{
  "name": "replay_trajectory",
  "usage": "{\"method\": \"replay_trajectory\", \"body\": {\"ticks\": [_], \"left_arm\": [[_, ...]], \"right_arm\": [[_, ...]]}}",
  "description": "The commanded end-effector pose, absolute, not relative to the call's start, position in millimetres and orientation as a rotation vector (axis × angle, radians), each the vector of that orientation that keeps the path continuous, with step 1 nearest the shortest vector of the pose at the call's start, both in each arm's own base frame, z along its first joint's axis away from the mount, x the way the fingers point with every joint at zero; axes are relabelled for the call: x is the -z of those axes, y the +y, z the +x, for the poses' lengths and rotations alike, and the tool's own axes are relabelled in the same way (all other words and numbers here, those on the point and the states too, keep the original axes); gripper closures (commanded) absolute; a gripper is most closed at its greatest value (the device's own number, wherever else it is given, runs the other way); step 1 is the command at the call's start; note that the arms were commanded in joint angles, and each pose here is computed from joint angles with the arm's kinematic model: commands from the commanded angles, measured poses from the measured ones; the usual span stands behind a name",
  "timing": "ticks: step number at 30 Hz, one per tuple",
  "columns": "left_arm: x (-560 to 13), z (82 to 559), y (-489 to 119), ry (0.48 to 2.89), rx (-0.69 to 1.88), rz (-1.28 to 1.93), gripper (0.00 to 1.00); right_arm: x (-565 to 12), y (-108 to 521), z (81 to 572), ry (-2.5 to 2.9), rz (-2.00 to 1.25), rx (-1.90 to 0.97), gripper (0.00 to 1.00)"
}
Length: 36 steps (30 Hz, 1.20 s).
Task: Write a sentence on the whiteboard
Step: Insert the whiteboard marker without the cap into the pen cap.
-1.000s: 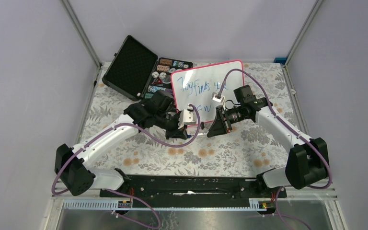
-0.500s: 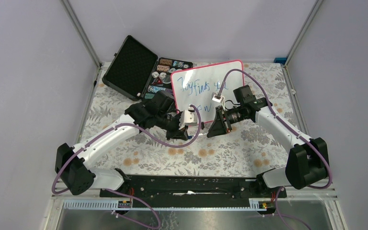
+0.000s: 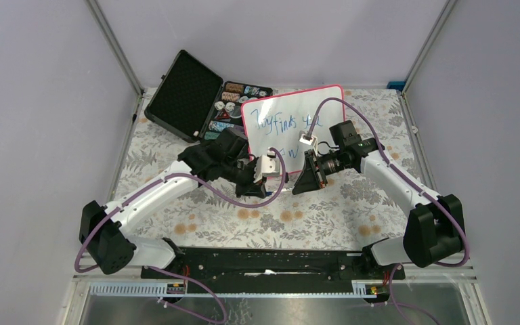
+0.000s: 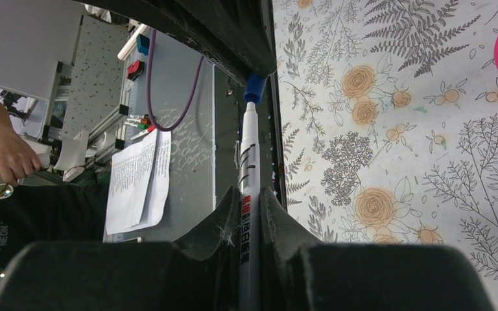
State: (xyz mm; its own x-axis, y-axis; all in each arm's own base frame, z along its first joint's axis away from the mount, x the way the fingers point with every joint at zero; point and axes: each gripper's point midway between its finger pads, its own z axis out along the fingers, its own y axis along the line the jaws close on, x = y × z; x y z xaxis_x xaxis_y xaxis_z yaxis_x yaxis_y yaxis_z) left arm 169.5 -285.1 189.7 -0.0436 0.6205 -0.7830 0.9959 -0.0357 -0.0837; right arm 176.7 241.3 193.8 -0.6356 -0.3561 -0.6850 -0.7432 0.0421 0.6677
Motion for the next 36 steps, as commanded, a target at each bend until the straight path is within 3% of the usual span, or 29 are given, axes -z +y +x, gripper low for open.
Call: {"method": "replay_trajectory", "body": {"ticks": [1,36], "left_arm": [[-213.6,172.4,-294.8,1.632,0.928,1.684,1.00],[-231.9,180.8,-323.2,1.744,1.086,1.537,1.00]], "right_arm": [[-198.4,244.2,175.8,1.967,-1.145,-1.613,1.00],[-190.2,261.9,181.9,1.989,-1.228,-1.506,1.00]]}}
